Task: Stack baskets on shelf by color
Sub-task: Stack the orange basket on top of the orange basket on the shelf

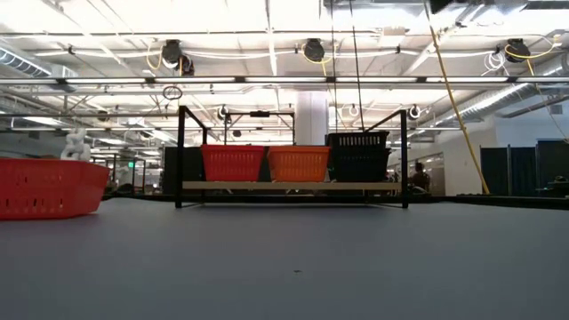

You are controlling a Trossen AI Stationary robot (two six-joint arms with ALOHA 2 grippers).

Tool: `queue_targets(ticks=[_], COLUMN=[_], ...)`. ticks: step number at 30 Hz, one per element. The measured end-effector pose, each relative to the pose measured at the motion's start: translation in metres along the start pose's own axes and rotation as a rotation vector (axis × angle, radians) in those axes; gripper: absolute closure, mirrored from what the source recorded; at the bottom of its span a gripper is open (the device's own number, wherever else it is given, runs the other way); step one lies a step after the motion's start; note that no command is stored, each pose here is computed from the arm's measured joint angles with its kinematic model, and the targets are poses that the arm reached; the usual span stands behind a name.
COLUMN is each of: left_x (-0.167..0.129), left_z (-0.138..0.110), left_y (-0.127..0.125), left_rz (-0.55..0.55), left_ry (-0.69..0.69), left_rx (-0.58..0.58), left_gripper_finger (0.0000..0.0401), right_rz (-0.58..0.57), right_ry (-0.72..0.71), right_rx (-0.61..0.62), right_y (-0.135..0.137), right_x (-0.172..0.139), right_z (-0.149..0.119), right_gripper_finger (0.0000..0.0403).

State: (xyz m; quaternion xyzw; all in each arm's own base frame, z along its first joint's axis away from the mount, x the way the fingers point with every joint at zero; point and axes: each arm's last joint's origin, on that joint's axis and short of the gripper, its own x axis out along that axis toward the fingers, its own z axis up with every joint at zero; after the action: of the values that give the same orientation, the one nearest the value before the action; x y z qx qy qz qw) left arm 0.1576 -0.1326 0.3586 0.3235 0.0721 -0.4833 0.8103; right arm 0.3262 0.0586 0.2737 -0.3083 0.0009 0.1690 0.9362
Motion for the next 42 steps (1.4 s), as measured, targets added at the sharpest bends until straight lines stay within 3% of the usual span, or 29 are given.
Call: queue_targets(ticks=[4,9,15,21,27,33,40,42], left_x=[0.008,0.016,0.012,0.014,0.019,0.015,0.01,0.008], left_z=[-0.009,-0.025,-0.033,-0.044,-0.056,-0.063,-0.067,-0.07], left_y=[0.001,0.003,0.01,0.021,0.034,0.042,0.048,0.051], left_rz=[0.032,0.038,0.016,0.015,0.011,0.038,0.085,0.115], left_ry=[-0.014,-0.046,-0.074,-0.057,-0.073,-0.071,-0.057,-0.037], left_rx=[0.032,-0.008,-0.066,-0.129,-0.166,-0.195,-0.222,-0.234], left_gripper_finger=[0.0394,0.0388,0.0394,0.0386,0.039,0.0392,0.037,0.036], right_rz=[0.007,0.0,0.162,0.169,0.293,0.35,0.399,0.421], right_ry=[-0.018,-0.022,-0.14,-0.144,-0.177,-0.155,-0.139,-0.134], right_rx=[-0.026,-0.039,-0.064,-0.088,-0.072,-0.076,-0.134,-0.144], right_y=[-0.003,-0.01,-0.006,-0.007,-0.001,0.003,0.007,0.01], right_x=[0.027,0.047,0.06,0.069,0.071,0.07,0.069,0.069], right_z=[0.008,0.008,0.004,0.001,-0.006,-0.01,-0.013,-0.015], right_gripper_finger=[0.0196,0.0198,0.0198,0.0207,0.0228,0.0269,0.038,0.0394])
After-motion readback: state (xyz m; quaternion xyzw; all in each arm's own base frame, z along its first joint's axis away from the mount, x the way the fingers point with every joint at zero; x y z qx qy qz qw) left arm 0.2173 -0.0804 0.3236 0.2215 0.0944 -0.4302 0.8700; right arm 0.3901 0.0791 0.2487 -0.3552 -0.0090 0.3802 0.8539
